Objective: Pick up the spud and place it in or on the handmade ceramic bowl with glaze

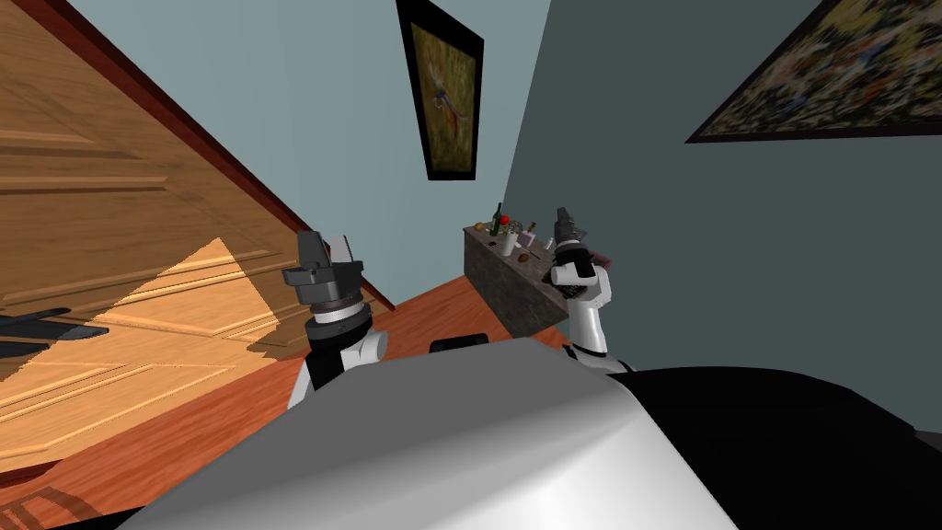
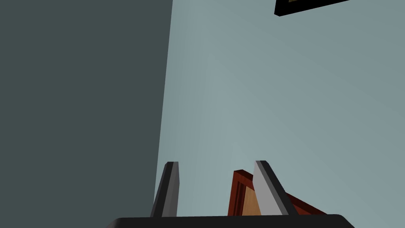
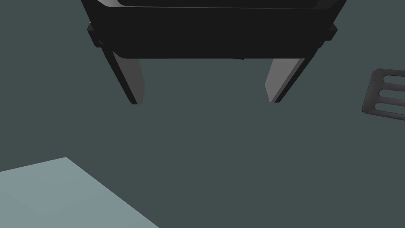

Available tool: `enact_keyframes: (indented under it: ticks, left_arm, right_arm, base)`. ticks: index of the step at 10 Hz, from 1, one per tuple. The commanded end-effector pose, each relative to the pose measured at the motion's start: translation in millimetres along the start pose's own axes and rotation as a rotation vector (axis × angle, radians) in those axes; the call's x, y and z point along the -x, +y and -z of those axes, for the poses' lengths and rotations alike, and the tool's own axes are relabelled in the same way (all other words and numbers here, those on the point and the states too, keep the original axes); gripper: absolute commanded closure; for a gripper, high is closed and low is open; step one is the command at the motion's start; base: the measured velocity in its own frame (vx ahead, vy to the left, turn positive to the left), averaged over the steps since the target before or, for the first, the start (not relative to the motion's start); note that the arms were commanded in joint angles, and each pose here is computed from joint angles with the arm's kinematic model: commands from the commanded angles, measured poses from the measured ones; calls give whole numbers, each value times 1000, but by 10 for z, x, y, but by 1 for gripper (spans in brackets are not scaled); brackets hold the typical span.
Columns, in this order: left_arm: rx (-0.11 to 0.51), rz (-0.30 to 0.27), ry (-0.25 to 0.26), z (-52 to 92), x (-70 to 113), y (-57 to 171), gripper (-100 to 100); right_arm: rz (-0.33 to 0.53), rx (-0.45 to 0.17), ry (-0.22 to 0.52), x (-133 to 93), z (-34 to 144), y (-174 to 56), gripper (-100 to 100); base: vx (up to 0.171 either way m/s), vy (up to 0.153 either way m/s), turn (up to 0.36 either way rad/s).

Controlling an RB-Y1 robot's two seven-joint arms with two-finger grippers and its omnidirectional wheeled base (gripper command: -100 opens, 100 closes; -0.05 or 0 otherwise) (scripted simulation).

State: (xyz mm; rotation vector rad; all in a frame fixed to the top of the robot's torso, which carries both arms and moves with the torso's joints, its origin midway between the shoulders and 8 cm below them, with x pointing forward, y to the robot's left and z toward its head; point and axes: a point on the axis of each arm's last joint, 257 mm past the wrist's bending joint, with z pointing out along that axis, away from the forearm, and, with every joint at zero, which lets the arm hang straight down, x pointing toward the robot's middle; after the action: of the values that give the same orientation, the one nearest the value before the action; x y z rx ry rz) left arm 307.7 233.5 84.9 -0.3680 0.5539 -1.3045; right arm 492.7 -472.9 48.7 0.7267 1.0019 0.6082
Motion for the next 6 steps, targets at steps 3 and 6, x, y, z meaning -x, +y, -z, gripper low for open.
enact_keyframes:
  ticks: [3, 6]
  left_arm:
    - [0, 0, 0, 0, 0, 0, 0]
    - [0, 0, 0, 0, 0, 0, 0]
  right_arm:
    - [41, -90, 4, 116, -117, -213, -100]
    - [76, -159, 7, 219, -205, -390, -100]
  base:
    - [13, 30, 18]
    - [13, 26, 22]
